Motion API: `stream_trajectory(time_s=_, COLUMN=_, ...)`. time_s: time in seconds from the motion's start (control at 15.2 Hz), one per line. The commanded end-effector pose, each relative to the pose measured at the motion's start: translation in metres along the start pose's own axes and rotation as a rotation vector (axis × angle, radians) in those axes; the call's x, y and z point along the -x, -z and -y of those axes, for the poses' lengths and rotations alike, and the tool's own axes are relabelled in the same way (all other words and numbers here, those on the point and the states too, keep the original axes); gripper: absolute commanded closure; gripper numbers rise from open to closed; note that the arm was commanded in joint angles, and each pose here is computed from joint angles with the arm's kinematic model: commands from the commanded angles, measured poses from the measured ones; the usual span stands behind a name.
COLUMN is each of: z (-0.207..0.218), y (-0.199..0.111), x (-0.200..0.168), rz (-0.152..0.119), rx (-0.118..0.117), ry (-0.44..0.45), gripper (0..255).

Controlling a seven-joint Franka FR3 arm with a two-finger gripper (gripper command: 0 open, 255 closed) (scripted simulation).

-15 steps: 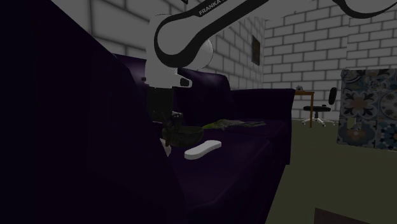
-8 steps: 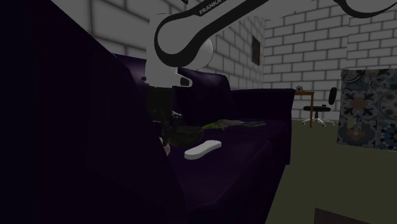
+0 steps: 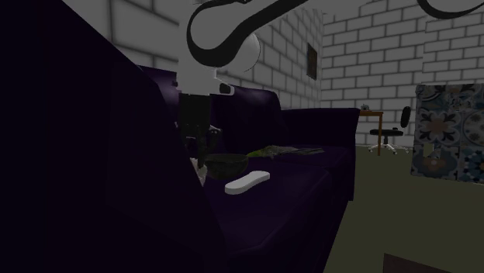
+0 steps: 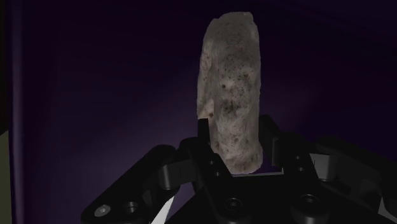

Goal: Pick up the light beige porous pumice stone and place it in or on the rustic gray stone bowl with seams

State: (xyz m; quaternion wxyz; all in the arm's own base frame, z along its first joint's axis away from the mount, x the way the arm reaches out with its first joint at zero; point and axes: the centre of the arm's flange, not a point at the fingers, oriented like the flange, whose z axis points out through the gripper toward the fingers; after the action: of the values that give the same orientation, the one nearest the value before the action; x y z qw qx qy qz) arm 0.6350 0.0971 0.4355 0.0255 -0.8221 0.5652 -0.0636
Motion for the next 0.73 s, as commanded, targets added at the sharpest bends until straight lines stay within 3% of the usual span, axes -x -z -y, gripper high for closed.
stream_trajectory(time_s=0.0, z=0.001, y=0.01, x=-0.001, rz=0.0, rx=0.0, ry=0.0, gripper=255)
stream_trajectory(time_s=0.66, z=0.007, y=0.062, x=-0.005, rz=0.0, rx=0.0, ry=0.0, gripper=255)
